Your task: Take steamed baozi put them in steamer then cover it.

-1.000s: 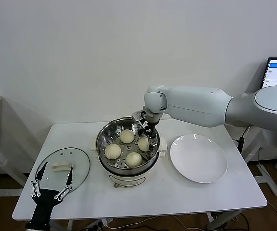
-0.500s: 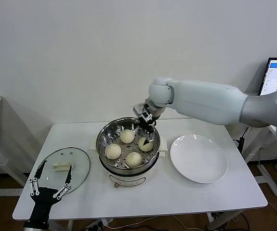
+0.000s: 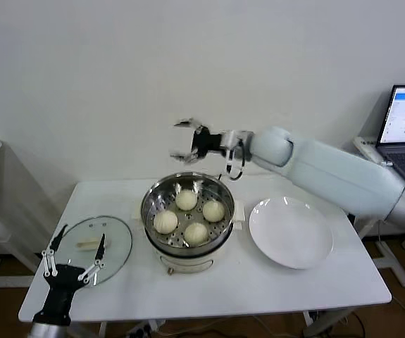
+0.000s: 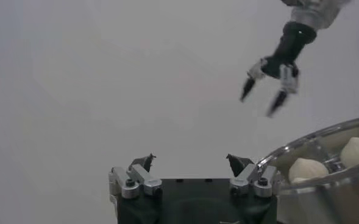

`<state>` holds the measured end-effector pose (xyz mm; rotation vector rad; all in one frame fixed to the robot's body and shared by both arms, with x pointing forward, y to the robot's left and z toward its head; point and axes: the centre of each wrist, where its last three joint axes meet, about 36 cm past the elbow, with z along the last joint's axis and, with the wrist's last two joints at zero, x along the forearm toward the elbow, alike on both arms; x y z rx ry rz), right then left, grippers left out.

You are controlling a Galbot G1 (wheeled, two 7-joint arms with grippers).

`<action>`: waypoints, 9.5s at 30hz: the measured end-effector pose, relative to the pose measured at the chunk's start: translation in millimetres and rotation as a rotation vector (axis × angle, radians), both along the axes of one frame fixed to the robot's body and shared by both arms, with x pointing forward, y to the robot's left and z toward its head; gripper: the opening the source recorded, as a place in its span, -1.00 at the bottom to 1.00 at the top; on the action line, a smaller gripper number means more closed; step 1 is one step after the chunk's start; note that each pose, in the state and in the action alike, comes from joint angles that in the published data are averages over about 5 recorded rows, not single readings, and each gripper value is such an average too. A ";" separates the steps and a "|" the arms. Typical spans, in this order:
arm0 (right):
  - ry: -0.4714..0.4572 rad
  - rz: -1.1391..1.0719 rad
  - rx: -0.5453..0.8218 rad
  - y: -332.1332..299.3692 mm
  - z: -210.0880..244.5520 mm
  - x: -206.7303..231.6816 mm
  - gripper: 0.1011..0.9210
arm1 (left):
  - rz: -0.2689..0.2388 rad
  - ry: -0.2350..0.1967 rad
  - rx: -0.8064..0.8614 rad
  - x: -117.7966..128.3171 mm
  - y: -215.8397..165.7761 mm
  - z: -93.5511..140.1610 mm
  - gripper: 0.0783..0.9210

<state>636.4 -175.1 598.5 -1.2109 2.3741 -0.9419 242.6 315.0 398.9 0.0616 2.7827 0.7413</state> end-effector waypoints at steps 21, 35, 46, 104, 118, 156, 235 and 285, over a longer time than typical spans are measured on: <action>0.056 -0.649 0.741 -114.6 -198.6 -128.4 0.76 | 0.170 0.089 0.598 23.7 39.3 -47.6 0.77; 0.097 -0.837 0.814 -137.5 -251.6 -198.8 0.76 | 0.210 0.161 0.942 35.9 61.3 -113.3 0.77; 0.119 -0.886 0.799 -138.6 -272.3 -224.8 0.76 | 0.229 0.180 1.049 59.8 75.6 -136.1 0.77; 0.105 -0.904 0.773 -122.4 -281.2 -241.0 0.76 | 0.278 0.227 1.088 142.6 77.0 -155.3 0.49; 0.095 -0.901 0.783 -118.0 -277.9 -238.7 0.76 | 0.275 0.266 1.076 144.1 82.3 -162.5 -0.46; 0.087 -0.957 0.790 -125.4 -288.7 -246.2 0.76 | 0.353 -0.198 0.858 145.9 -74.7 85.2 -0.75; 0.076 -1.010 0.781 -124.6 -299.7 -235.9 0.76 | 0.182 0.129 1.075 175.0 -246.1 30.4 -0.75; 0.072 -1.004 0.770 -123.2 -301.0 -241.1 0.76 | 0.134 0.116 0.973 138.3 -219.5 57.4 0.77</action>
